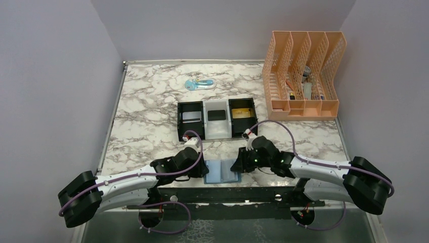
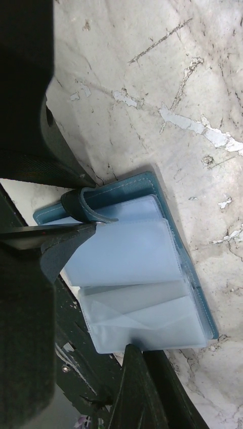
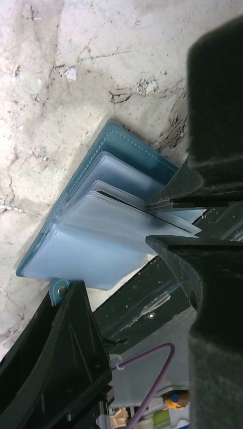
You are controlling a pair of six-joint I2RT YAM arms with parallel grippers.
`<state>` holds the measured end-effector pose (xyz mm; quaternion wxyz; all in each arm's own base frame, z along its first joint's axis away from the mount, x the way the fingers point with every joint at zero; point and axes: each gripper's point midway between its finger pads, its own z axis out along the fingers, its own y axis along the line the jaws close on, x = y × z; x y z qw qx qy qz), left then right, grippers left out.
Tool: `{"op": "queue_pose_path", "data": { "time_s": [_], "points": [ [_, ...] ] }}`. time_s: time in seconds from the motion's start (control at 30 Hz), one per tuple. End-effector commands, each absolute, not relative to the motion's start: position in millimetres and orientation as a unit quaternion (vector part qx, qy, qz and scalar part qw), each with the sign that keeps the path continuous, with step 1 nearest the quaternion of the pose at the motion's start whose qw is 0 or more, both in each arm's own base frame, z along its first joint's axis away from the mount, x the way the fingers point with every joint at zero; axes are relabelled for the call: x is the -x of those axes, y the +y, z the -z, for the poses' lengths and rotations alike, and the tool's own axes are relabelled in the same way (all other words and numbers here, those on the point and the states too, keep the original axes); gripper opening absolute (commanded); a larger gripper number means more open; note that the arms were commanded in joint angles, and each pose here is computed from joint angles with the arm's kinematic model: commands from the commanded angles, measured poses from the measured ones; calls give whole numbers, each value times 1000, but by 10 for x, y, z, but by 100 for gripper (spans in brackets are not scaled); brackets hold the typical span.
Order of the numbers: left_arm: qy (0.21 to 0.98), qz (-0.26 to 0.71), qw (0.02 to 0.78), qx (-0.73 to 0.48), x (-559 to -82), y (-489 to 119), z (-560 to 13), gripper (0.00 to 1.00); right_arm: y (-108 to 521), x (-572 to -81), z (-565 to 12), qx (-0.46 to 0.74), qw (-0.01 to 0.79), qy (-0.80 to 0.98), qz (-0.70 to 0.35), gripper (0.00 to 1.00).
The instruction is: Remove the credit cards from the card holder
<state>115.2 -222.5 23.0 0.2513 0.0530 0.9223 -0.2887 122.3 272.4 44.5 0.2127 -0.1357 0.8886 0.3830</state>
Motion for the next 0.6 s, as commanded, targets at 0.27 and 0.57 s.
{"op": "queue_pose_path", "data": {
  "time_s": [0.27,0.57],
  "points": [
    [924,284,251,-43,-1146,-2209,-190,33,2779,-1276,-630,156,227,883,-380,29],
    [926,280,250,-42,-1155,-2209,-192,32,2742,-1254,-502,182,208,896,-348,28]
  ]
}}
